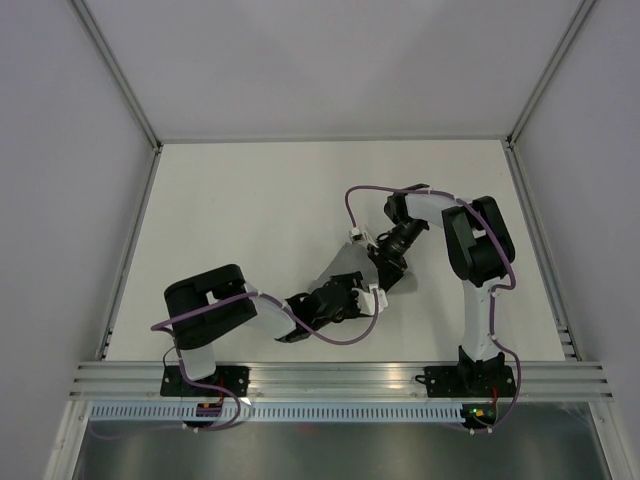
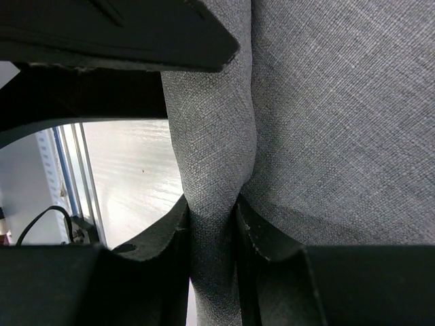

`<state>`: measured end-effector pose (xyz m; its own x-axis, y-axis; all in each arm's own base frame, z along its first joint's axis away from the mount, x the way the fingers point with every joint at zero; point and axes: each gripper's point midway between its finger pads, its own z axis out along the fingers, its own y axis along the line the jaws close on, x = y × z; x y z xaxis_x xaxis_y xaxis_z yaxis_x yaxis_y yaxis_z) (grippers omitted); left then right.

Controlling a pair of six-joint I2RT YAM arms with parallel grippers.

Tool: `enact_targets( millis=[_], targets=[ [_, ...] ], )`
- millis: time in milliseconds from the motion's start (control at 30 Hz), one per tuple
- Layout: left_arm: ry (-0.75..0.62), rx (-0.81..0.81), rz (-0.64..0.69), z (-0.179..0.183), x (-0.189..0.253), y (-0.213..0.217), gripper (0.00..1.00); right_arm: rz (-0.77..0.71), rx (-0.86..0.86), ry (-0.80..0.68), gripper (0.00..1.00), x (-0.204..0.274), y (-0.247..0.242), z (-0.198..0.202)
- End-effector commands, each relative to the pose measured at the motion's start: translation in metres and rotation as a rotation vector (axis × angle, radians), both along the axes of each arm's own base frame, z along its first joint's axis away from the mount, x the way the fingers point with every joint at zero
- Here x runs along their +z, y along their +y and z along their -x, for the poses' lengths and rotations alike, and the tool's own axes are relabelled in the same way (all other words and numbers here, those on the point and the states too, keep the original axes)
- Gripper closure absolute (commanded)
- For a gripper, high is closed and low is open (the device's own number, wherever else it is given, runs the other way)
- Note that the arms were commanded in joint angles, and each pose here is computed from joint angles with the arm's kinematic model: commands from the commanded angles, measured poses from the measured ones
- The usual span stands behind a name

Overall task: Fold the napkin, place the utensils inside, and roll it up
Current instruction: Roll the napkin at the center of the board.

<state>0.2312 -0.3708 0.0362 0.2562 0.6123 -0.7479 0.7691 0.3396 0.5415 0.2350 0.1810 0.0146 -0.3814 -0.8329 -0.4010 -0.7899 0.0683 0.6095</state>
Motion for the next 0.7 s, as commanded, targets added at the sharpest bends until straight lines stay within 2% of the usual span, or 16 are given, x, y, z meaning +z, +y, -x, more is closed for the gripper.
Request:
enact_targets(
  millis=[0,233,333,400,433,500,533,667],
  targets=[
    [0.023,-0.050,-0.020,0.002,-0.005,-0.008,0.34,0.106,0.102,-0.031,0.89,-0.038,-0.026,0.000],
    [0.114,-0.075,-0.039,0.014,-0.021,-0.009,0.52,0.109,0.085,-0.010,0.88,-0.036,-0.023,-0.006],
    [0.170,-0.076,-0.029,0.020,-0.026,-0.009,0.57,0.107,0.078,-0.014,0.82,-0.037,-0.023,-0.007],
    [0.208,-0.067,-0.021,0.022,-0.030,-0.008,0.58,0.100,0.063,-0.032,0.72,-0.037,-0.020,-0.011],
    [0.257,-0.073,-0.003,0.028,-0.033,-0.009,0.60,0.097,0.058,-0.035,0.62,-0.036,-0.020,-0.011],
    [0.324,-0.066,0.036,0.032,-0.033,-0.009,0.61,0.086,0.032,-0.080,0.53,-0.032,-0.018,-0.018],
    [0.343,-0.061,0.043,0.033,-0.035,-0.008,0.62,0.085,0.020,-0.089,0.44,-0.029,-0.018,-0.018],
    [0.462,-0.051,0.065,0.041,-0.044,-0.002,0.69,0.052,-0.053,-0.199,0.36,-0.003,-0.009,-0.037]
  ],
)
